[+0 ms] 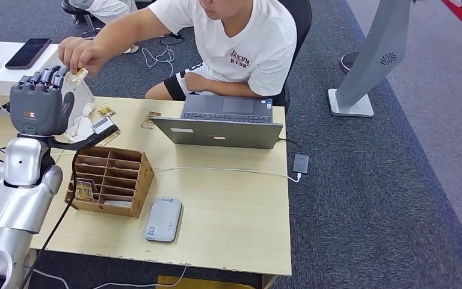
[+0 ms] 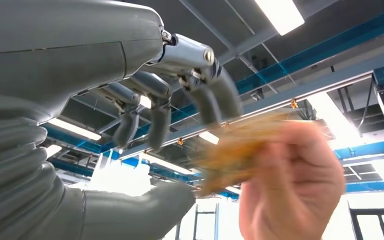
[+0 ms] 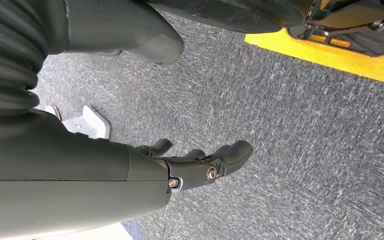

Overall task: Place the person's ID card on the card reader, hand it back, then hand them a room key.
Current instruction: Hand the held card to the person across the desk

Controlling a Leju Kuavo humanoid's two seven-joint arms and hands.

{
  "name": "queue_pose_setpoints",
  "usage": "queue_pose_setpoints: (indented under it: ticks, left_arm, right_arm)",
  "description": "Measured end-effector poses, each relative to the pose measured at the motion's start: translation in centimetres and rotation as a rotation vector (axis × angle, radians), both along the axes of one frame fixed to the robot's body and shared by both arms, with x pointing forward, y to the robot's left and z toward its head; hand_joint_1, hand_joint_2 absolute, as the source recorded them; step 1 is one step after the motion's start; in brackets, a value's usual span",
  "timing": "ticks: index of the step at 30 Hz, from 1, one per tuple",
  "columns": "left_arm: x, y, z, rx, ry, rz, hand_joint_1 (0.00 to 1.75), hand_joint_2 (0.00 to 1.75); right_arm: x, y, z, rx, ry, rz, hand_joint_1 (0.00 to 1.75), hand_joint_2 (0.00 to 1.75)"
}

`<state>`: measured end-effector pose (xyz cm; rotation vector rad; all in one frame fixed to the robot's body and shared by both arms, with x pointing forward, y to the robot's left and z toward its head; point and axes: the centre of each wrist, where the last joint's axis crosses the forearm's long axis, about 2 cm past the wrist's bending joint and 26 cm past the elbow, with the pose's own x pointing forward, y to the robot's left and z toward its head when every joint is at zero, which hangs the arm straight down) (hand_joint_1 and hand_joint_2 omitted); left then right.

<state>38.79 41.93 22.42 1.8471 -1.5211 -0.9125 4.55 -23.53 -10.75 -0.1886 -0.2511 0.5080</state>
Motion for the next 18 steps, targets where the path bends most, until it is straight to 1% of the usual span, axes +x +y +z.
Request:
queue_pose_setpoints:
  ticks: [3,7,14,18]
  left_arm:
    - [-0.5,-0.1,-0.8,0.003,0.004,-0.024,0.0,1.75]
    - [-1.9,-0.8,-2.1,-0.007,-0.002,-0.068,0.0,1.75]
    - [-2.9,-1.3,-2.5,-0.029,-0.015,-0.108,0.0,1.75]
    - [-4.5,-2.0,-2.8,-0.07,-0.06,-0.172,0.0,1.75]
  right_arm:
    - [-0.1,0.0,0.0,0.005,-0.007,-0.01,0.0,1.75]
    - [-0.3,0.0,0.0,0.008,-0.011,-0.014,0.0,1.75]
    - [-0.3,0.0,0.0,0.009,-0.008,-0.028,0.0,1.75]
    - [-0.5,-0.1,-0.1,0.009,-0.004,-0.046,0.0,1.75]
